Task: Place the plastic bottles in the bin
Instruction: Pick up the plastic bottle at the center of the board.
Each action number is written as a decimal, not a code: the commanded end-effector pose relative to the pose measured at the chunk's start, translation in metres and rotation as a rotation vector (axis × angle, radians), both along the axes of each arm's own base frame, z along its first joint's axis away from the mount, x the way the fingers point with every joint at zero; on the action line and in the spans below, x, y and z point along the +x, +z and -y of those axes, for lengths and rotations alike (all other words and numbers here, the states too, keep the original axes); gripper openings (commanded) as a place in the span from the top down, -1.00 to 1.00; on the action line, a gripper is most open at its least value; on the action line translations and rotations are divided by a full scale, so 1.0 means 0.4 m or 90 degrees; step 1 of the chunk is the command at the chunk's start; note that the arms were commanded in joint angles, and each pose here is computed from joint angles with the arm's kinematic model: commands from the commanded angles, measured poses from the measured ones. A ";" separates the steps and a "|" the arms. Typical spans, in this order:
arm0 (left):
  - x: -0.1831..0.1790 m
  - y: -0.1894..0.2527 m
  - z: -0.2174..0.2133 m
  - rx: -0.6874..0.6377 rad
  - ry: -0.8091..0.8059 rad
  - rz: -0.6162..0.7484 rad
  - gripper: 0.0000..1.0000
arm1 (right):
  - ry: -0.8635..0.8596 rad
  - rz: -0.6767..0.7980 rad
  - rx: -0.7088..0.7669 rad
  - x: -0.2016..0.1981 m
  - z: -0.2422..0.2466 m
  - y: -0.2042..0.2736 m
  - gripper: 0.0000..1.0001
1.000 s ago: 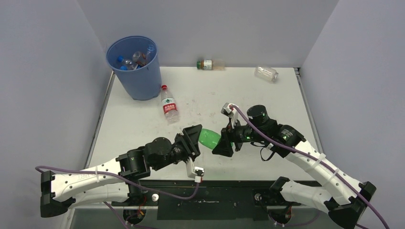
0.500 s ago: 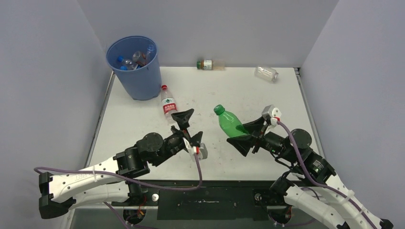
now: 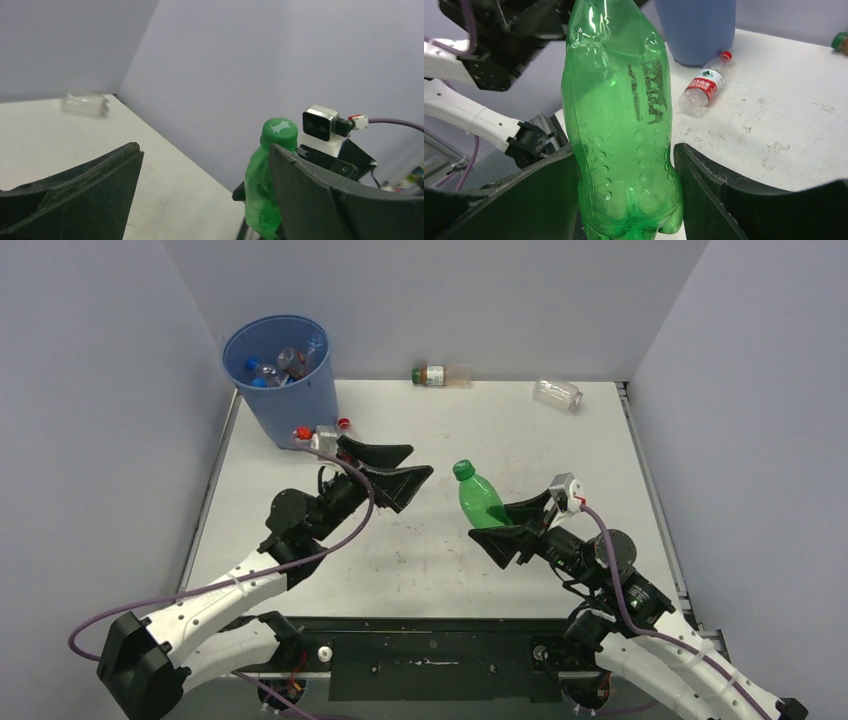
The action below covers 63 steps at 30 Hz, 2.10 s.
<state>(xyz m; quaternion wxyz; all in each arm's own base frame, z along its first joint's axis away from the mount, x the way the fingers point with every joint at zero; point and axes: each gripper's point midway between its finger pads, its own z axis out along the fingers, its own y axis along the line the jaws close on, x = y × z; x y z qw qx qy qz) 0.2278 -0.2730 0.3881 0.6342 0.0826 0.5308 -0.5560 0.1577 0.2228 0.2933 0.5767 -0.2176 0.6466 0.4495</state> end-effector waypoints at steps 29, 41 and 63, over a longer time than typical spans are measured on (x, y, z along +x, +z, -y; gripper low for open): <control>-0.080 0.097 0.174 -0.038 -0.220 -0.076 -0.29 | 0.035 -0.005 0.076 0.010 -0.052 0.059 0.38; -0.095 0.122 0.179 -0.037 -0.237 -0.045 1.00 | 0.049 -0.023 0.057 0.005 -0.063 0.042 -0.15; 0.429 0.458 -0.609 0.052 0.705 0.199 1.00 | -0.136 -0.148 0.034 0.060 0.040 -0.120 -0.82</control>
